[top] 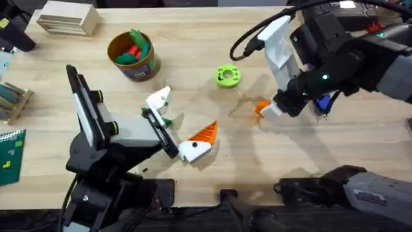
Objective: Pick up the gripper from the table and insert it into the empty holder that is missing its gripper. Then pick up a screw, insert it into the mounting hole, and use the screwdriver to tighten it. Finally, clean up the table by picking up the vegetable and placing it into the bucket.
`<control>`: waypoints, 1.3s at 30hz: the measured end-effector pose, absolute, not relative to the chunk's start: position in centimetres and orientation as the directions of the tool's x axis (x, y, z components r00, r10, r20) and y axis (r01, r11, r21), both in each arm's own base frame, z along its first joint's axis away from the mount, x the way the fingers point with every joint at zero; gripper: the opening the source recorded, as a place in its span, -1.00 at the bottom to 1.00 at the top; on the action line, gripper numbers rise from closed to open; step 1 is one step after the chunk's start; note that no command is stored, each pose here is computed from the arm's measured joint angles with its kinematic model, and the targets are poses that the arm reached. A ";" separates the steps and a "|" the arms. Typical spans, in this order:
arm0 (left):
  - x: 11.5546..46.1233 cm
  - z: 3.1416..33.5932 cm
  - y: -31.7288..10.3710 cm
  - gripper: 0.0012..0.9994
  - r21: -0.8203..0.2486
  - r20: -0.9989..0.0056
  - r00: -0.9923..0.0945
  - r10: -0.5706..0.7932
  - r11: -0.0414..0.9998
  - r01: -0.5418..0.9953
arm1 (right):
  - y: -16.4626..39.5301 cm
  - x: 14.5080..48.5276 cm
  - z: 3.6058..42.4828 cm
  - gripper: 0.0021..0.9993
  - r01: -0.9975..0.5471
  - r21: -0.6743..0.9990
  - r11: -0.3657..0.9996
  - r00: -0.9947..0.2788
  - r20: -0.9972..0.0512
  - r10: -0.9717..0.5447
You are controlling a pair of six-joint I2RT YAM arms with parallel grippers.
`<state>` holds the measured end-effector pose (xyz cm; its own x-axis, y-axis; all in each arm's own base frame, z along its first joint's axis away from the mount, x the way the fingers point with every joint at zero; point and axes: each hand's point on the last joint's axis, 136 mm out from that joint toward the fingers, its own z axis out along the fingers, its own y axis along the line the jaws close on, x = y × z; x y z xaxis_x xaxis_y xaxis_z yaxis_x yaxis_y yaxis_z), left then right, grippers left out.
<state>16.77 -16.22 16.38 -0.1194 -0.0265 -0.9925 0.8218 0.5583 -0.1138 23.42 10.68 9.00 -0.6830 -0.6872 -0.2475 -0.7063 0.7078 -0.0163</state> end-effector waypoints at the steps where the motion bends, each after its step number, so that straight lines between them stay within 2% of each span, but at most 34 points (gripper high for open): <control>1: 16.8 16.4 -16.2 0.97 -0.113 -0.993 -0.119 -0.026 0.558 0.822 | 10.7 23.4 9.0 -0.08 -0.706 -0.015 0.708 -0.684 -0.245 -0.688; 2: 16.8 16.4 -16.2 0.97 -0.114 -0.992 -0.120 -0.026 0.558 0.822 | 10.6 23.3 9.0 -0.28 -0.709 -0.017 0.705 -0.681 -0.243 -0.691; 4: 16.8 16.4 -16.2 0.98 -0.114 -0.992 -0.120 -0.026 0.558 0.822 | 10.6 23.4 9.0 -0.81 -0.712 -0.021 0.702 -0.678 -0.244 -0.694; 5: 16.8 16.4 -16.2 0.98 -0.114 -0.992 -0.120 -0.026 0.558 0.822 | 10.6 23.5 9.0 -0.94 -0.710 -0.021 0.704 -0.679 -0.246 -0.692; 9: 16.8 16.4 -16.2 0.98 -0.114 -0.992 -0.119 -0.026 0.558 0.822 | 10.7 23.6 9.4 -0.97 -0.710 -0.024 0.704 -0.678 -0.250 -0.692; 10: 16.8 16.4 -16.2 0.97 -0.114 -0.992 -0.120 -0.026 0.558 0.822 | 10.7 24.1 10.7 -0.97 -0.697 -0.032 0.717 -0.684 -0.273 -0.677; 11: 16.8 16.4 -16.2 0.97 -0.114 -0.992 -0.120 -0.026 0.558 0.822 | 10.3 25.3 13.5 -0.97 -0.659 -0.062 0.749 -0.685 -0.362 -0.632; 16: 16.8 16.4 -16.2 0.97 -0.114 -0.992 -0.120 -0.026 0.557 0.823 | 8.6 26.4 19.2 -0.97 -0.544 -0.010 0.839 -0.673 -0.593 -0.443; 17: 16.8 16.4 -16.2 0.97 -0.114 -0.992 -0.119 -0.026 0.557 0.823 | 8.7 27.8 22.0 -0.97 -0.516 0.093 0.851 -0.615 -0.732 -0.293; 20: 16.7 16.4 -16.2 0.98 -0.114 -0.992 -0.120 -0.026 0.557 0.823 | 10.3 28.6 21.7 -0.97 -0.533 0.261 0.805 -0.608 -0.780 -0.150; 23: 16.7 16.4 -16.2 0.97 -0.114 -0.992 -0.119 -0.026 0.557 0.823 | 13.0 29.0 19.7 -0.97 -0.507 0.498 0.703 -0.702 -0.712 -0.002; 24: 16.7 16.4 -16.2 0.97 -0.114 -0.992 -0.120 -0.026 0.557 0.823 | 15.5 28.1 18.0 -0.97 -0.404 0.697 0.593 -0.833 -0.548 0.076; 25: 16.7 16.4 -16.2 0.97 -0.114 -0.992 -0.119 -0.026 0.557 0.823 | 16.4 27.8 17.8 -0.97 -0.376 0.743 0.554 -0.863 -0.499 0.083; 29: 16.7 16.4 -16.2 0.98 -0.113 -0.993 -0.119 -0.026 0.557 0.823 | 20.1 26.5 18.6 -0.97 -0.343 0.852 0.395 -0.920 -0.390 0.044; 31: 16.7 16.4 -16.2 0.97 -0.114 -0.992 -0.119 -0.026 0.557 0.823 | 24.6 24.6 19.3 -0.97 -0.280 0.931 0.235 -0.960 -0.273 -0.063; 39: 16.7 16.4 -16.2 0.97 -0.114 -0.992 -0.120 -0.026 0.557 0.823 | 27.5 23.3 18.2 -0.97 -0.122 0.979 0.166 -0.983 -0.095 -0.160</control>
<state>16.75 -16.24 16.37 -0.1202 -0.0262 -0.9924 0.8229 0.5566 -0.1144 23.31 27.49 18.20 -0.9825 -0.1600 -0.0949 -0.1216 0.1656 0.9787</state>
